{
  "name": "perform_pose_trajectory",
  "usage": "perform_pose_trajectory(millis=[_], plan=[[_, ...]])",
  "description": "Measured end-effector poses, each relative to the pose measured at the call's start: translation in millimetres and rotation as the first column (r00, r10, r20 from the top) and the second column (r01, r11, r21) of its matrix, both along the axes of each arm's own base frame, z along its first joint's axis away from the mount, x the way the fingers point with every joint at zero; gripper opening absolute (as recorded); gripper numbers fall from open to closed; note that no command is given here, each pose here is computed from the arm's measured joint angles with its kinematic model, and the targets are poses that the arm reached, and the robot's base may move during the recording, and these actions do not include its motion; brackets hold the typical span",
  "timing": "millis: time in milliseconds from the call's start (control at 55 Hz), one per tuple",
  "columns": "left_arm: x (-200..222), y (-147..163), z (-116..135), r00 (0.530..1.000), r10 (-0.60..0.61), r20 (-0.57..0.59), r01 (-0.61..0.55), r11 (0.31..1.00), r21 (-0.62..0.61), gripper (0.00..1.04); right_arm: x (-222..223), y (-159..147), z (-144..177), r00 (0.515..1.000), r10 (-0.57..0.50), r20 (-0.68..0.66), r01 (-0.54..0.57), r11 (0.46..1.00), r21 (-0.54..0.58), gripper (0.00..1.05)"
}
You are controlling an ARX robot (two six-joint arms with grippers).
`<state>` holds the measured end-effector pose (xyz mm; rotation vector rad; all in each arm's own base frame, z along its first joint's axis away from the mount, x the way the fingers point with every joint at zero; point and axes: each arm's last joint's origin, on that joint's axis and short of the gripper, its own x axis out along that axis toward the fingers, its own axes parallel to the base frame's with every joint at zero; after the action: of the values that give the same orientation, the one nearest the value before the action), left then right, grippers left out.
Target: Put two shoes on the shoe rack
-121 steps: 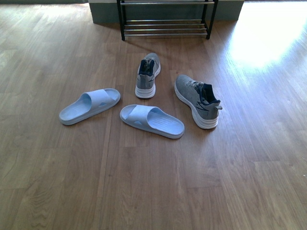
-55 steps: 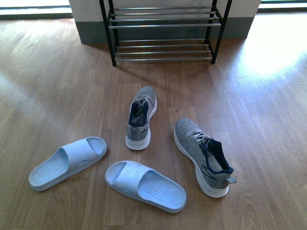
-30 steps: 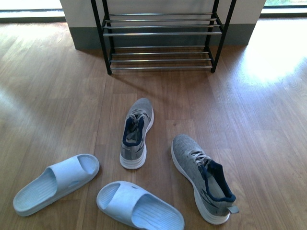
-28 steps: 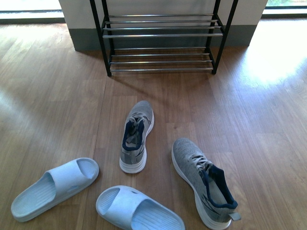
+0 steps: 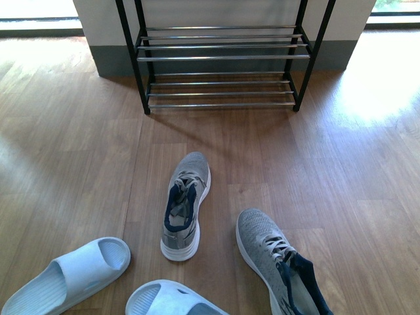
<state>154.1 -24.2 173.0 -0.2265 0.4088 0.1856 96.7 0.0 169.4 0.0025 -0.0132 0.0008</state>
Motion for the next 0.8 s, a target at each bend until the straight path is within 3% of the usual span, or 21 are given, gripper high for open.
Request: perform_pose_trajectory(millis=[73,163,236,400,654,799], plan=[[39,-13,-4,0.997,-0.038,-0.067,0.040,0.999,0.030,0.95,0,0,0,1.000,0.000,0.000,0.000,1.000,0.000,0.96],[82,-28,-31,0.972,-0.091,-0.215,0.109,0.991,0.073,0.95,0,0,0,1.000,0.000,0.000,0.000,1.000,0.000,0.96],[107,-38,-64,0.926,-0.131,-0.353,0.175,0.980,0.096,0.95,0,0,0,1.000,0.000,0.000,0.000,1.000,0.000,0.96],[152,-53,-124,0.829,-0.185,-0.527,0.277,0.956,0.100,0.95,0,0,0,1.000,0.000,0.000,0.000,1.000,0.000,0.96],[188,-66,-199,0.685,-0.262,-0.680,0.349,0.937,-0.010,0.95,0,0,0,1.000,0.000,0.000,0.000,1.000,0.000,0.96],[204,-75,-227,0.643,-0.313,-0.699,0.374,0.925,-0.070,0.95,0,0,0,1.000,0.000,0.000,0.000,1.000,0.000,0.96]])
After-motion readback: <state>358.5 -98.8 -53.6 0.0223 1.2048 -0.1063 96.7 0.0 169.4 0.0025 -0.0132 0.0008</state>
